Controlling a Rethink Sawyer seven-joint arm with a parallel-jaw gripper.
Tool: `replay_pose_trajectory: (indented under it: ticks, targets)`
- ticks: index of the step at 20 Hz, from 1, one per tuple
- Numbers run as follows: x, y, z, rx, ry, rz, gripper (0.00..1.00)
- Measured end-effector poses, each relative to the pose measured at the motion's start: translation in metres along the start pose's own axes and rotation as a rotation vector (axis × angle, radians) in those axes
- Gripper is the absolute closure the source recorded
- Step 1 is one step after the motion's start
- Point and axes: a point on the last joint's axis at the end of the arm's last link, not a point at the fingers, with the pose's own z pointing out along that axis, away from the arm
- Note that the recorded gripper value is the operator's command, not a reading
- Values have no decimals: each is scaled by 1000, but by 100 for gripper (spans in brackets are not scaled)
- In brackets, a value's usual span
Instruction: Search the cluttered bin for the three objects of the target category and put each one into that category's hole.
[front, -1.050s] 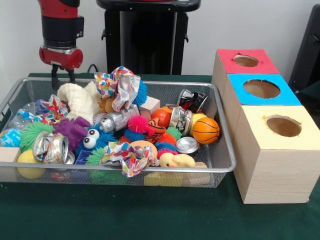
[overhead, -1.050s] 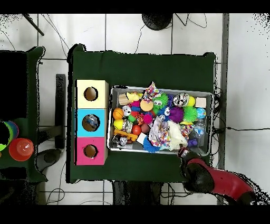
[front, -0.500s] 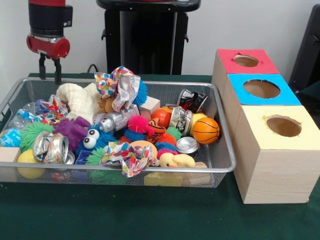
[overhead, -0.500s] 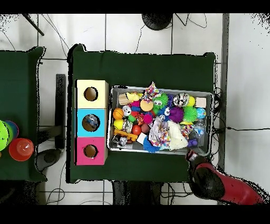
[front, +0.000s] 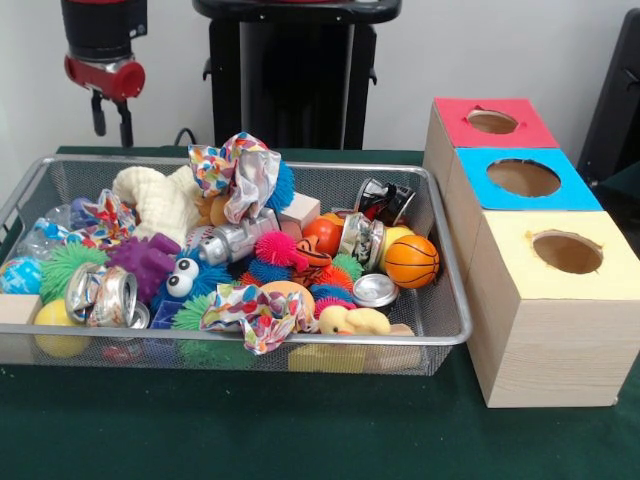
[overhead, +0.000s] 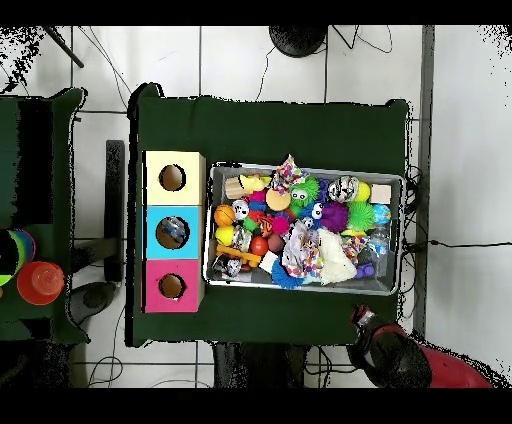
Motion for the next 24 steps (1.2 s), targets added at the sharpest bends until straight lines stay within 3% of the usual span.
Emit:
replay_pose_trajectory:
  ticks: [6,12,18,24]
  targets:
    - [32,4,25,-11,70,3,0]
    - [57,22,37,2,119,-62,0]
    - [50,33,30,13,97,-98,0]
    - [29,29,11,38,38,-103,0]
